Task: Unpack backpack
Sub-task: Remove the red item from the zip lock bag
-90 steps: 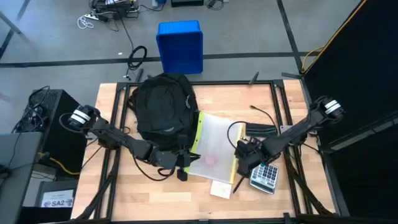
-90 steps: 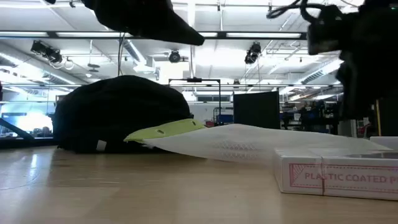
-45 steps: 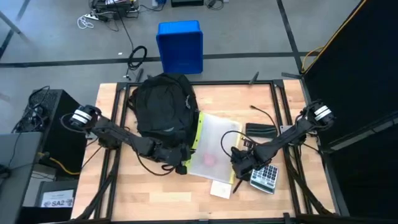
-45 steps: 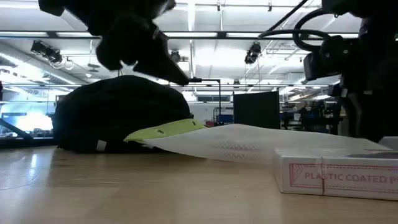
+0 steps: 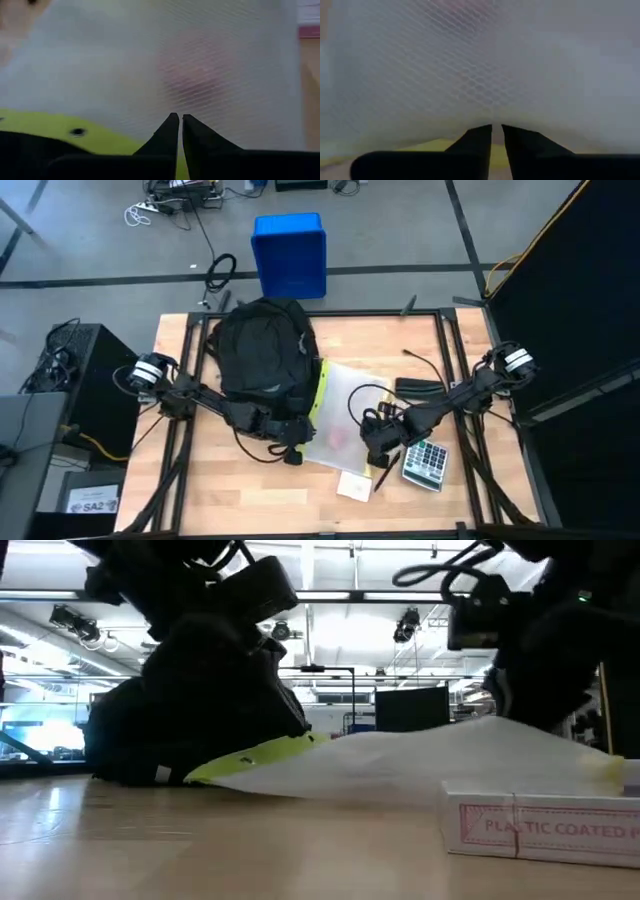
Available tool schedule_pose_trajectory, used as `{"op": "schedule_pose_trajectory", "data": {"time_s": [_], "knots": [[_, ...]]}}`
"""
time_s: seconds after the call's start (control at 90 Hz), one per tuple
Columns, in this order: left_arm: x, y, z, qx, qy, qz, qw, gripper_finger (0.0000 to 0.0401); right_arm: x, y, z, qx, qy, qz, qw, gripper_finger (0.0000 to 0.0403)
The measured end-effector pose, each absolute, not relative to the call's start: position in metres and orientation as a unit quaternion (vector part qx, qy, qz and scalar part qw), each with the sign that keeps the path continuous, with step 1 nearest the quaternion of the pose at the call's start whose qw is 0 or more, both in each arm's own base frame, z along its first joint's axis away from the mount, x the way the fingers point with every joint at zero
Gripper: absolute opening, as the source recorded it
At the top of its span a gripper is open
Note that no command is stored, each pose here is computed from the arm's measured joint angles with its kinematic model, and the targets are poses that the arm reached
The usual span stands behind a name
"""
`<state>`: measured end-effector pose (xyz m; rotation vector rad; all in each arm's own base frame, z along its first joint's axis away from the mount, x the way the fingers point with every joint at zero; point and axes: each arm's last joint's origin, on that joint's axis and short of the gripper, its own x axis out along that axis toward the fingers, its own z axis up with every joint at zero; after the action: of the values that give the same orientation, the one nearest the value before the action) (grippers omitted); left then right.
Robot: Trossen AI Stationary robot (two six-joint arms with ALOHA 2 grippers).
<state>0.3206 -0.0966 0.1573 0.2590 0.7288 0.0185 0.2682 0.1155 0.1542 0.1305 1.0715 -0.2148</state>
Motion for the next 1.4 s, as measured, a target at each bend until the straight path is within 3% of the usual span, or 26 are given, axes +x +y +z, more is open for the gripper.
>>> {"op": "schedule_pose_trajectory", "data": {"time_s": [0.211,0.578,0.789,1.111,1.4], "knots": [[0.323,-0.098,0.149,0.118,0.362,0.000,0.925,0.0000,0.280,0.118,0.158,0.045,0.465,-0.061,0.882,0.0089],[0.327,-0.100,0.135,0.104,0.375,-0.036,0.920,0.0000,0.313,0.115,0.121,0.012,0.420,-0.045,0.906,0.0249],[0.335,-0.098,0.125,0.096,0.364,-0.042,0.925,0.0000,0.323,0.112,0.117,0.027,0.396,-0.047,0.917,0.0301],[0.344,-0.101,0.120,0.081,0.323,-0.049,0.942,0.0000,0.334,0.109,0.119,0.035,0.358,-0.022,0.933,0.0319],[0.344,-0.100,0.121,0.089,0.321,-0.049,0.942,0.0000,0.335,0.091,0.116,0.039,0.384,-0.049,0.921,0.0266]]}}
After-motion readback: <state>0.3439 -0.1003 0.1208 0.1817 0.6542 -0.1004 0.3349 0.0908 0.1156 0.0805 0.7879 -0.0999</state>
